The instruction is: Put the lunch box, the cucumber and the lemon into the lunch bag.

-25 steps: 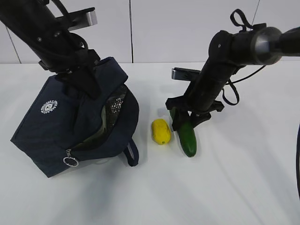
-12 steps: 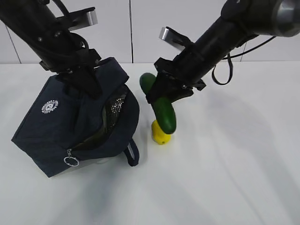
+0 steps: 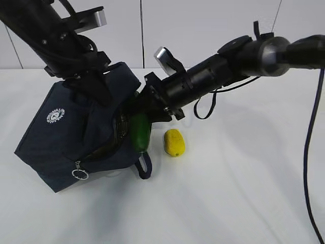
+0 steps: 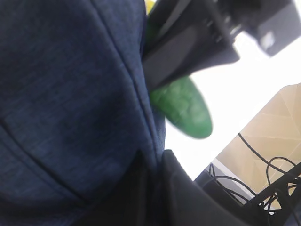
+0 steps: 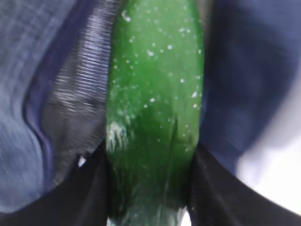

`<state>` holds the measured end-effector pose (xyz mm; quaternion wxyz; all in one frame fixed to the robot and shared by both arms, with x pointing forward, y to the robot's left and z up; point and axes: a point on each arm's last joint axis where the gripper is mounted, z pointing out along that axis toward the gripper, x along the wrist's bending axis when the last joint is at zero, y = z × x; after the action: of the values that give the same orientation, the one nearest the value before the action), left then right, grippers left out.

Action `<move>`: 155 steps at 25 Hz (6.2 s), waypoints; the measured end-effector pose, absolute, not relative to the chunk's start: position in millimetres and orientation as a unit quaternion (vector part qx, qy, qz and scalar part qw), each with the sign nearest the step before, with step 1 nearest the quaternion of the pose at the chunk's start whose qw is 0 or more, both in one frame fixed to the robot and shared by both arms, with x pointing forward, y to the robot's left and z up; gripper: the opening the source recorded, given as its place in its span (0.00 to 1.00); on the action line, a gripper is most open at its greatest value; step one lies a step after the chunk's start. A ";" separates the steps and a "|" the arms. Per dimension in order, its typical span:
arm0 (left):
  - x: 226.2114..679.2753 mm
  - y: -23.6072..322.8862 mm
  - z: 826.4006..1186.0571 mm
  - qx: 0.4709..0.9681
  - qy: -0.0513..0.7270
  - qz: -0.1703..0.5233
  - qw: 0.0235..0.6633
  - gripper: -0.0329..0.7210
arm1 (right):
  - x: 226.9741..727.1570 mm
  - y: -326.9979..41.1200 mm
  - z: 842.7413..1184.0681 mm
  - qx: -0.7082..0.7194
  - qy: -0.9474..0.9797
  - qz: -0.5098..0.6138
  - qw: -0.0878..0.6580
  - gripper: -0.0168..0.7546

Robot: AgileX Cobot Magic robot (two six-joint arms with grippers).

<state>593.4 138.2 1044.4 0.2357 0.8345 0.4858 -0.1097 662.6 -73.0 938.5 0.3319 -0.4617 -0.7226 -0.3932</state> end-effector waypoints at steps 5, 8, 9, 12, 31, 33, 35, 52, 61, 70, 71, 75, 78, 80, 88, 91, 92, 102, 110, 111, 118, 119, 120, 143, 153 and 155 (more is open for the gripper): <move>593.4 138.1 1044.5 0.835 0.485 -0.110 0.236 0.06 | 665.2 -52.4 927.7 -0.446 -0.671 -0.463 0.369 0.46; 593.4 137.9 1044.6 0.834 0.485 -0.111 0.237 0.06 | 667.4 -45.0 924.9 -0.443 -0.646 -0.495 0.376 0.49; 593.4 137.9 1044.6 0.834 0.485 -0.111 0.237 0.06 | 667.1 -41.7 923.1 -0.442 -0.640 -0.501 0.379 0.51; 593.2 138.0 1044.5 0.835 0.485 -0.111 0.236 0.06 | 665.2 -31.2 917.3 -0.439 -0.625 -0.516 0.386 0.56; 593.0 137.7 1044.7 0.834 0.484 -0.113 0.237 0.06 | 674.4 -57.6 924.4 -0.456 -0.646 -0.494 0.362 0.73; 593.0 137.7 1044.7 0.834 0.484 -0.113 0.237 0.06 | 676.1 -71.6 939.0 -0.467 -0.659 -0.475 0.350 0.73; 593.0 137.7 1044.7 0.834 0.484 -0.113 0.237 0.06 | 675.8 -83.8 952.0 -0.476 -0.677 -0.453 0.332 0.72; 593.2 138.5 1044.1 0.837 0.483 -0.110 0.234 0.06 | 651.0 -123.5 964.9 -0.535 -0.824 -0.142 0.118 0.70; 593.1 138.9 1043.8 0.838 0.482 -0.108 0.231 0.06 | 649.9 -93.7 941.8 -0.540 -0.823 -0.144 0.099 0.70; 593.0 139.4 1043.6 0.840 0.480 -0.107 0.229 0.06 | 655.0 -88.4 918.4 -0.556 -0.811 -0.148 0.106 0.70; 593.0 139.4 1043.6 0.840 0.480 -0.107 0.229 0.06 | 655.4 -87.7 918.3 -0.559 -0.808 -0.152 0.107 0.70; 593.1 139.7 1043.4 0.841 0.479 -0.105 0.227 0.06 | 655.8 -86.2 912.3 -0.562 -0.805 -0.151 0.112 0.70; 593.1 139.8 1043.3 0.841 0.479 -0.105 0.227 0.06 | 655.9 -86.2 912.3 -0.563 -0.805 -0.151 0.111 0.64; 593.1 139.9 1043.3 0.842 0.479 -0.104 0.226 0.06 | 656.1 -86.1 912.3 -0.563 -0.805 -0.152 0.111 0.54; 593.1 139.9 1043.3 0.842 0.479 -0.104 0.226 0.06 | 661.1 -88.1 925.3 -0.554 -0.813 -0.153 0.098 0.40; 593.1 139.9 1043.3 0.842 0.479 -0.104 0.226 0.06 | 665.8 -95.0 951.9 -0.544 -0.819 -0.167 0.079 0.40; 593.1 139.9 1043.3 0.842 0.479 -0.104 0.226 0.06 | 666.6 -96.7 963.2 -0.535 -0.823 -0.175 0.073 0.40; 599.1 137.9 1057.9 0.842 0.472 -0.086 0.246 0.06 | 656.4 -79.9 1006.3 -0.453 -0.826 -0.290 0.170 0.40; 598.6 138.0 1057.8 0.843 0.471 -0.088 0.244 0.06 | 665.4 -59.0 969.0 -0.447 -0.774 -0.357 0.273 0.43; 598.4 138.0 1057.8 0.843 0.471 -0.089 0.244 0.06 | 666.7 -57.4 964.9 -0.447 -0.768 -0.364 0.280 0.46; 597.1 138.2 1057.6 0.844 0.470 -0.095 0.239 0.06 | 671.4 -53.7 955.0 -0.451 -0.753 -0.384 0.287 0.65; 597.1 138.2 1057.6 0.844 0.470 -0.095 0.239 0.06 | 671.5 -53.7 955.0 -0.452 -0.753 -0.384 0.287 0.66; 597.1 138.2 1057.6 0.844 0.470 -0.095 0.239 0.06 | 671.5 -53.7 955.0 -0.452 -0.753 -0.384 0.287 0.66; 597.1 138.3 1057.5 0.846 0.467 -0.094 0.239 0.06 | 686.8 -92.0 929.0 -0.510 -0.756 -0.319 0.259 0.66; 597.1 138.4 1057.5 0.847 0.466 -0.093 0.239 0.06 | 688.3 -86.9 907.1 -0.521 -0.733 -0.324 0.293 0.66; 597.1 138.4 1057.5 0.847 0.466 -0.093 0.239 0.06 | 687.7 -83.4 902.8 -0.517 -0.730 -0.330 0.303 0.63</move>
<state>597.1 138.4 1057.5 0.2388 0.8471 0.4655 -0.0928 687.7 -83.4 902.8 0.3026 -0.5166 -0.7299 -0.3298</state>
